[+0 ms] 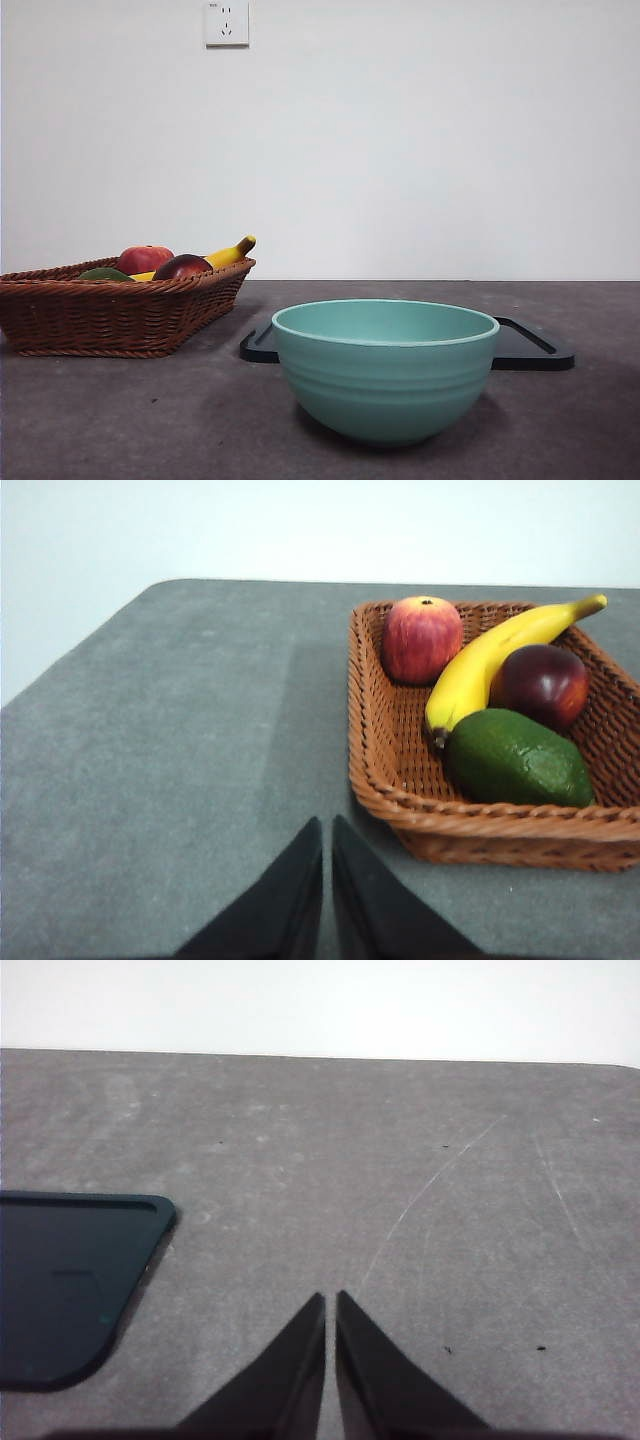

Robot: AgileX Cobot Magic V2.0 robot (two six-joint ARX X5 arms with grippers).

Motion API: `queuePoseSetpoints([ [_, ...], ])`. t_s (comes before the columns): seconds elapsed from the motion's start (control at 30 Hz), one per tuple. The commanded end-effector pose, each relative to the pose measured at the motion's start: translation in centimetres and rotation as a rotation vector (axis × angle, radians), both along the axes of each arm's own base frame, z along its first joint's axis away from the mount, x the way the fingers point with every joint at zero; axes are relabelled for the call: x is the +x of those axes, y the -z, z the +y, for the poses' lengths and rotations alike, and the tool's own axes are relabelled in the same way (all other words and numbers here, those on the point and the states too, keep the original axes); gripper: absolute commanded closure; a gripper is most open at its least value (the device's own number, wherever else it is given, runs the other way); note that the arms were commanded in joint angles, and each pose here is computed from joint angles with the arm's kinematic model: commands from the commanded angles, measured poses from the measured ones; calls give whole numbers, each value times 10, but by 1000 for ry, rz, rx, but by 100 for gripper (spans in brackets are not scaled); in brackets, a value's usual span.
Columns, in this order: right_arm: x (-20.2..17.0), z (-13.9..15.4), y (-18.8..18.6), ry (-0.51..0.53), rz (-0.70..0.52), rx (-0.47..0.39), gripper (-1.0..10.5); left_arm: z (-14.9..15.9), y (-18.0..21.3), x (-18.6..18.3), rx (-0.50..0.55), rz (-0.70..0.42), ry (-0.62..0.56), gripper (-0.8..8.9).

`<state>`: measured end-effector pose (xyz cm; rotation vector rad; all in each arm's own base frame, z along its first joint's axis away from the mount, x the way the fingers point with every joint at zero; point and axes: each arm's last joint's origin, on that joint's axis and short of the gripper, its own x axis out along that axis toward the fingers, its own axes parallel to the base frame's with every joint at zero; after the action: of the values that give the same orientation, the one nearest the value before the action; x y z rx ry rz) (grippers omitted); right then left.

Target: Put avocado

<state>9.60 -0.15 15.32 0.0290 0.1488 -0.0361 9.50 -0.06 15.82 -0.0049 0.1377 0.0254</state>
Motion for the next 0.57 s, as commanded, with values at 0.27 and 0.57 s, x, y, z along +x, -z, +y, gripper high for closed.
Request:
queuePoseSetpoints([
  [0.27, -6, 0, -39, 18, -181, 153, 937, 0, -40, -6, -81, -188, -2, 799],
  [0.57, -24, 0, -97, 8, -217, 200, 937, 1, -101, -25, -177, -330, 5, 799],
])
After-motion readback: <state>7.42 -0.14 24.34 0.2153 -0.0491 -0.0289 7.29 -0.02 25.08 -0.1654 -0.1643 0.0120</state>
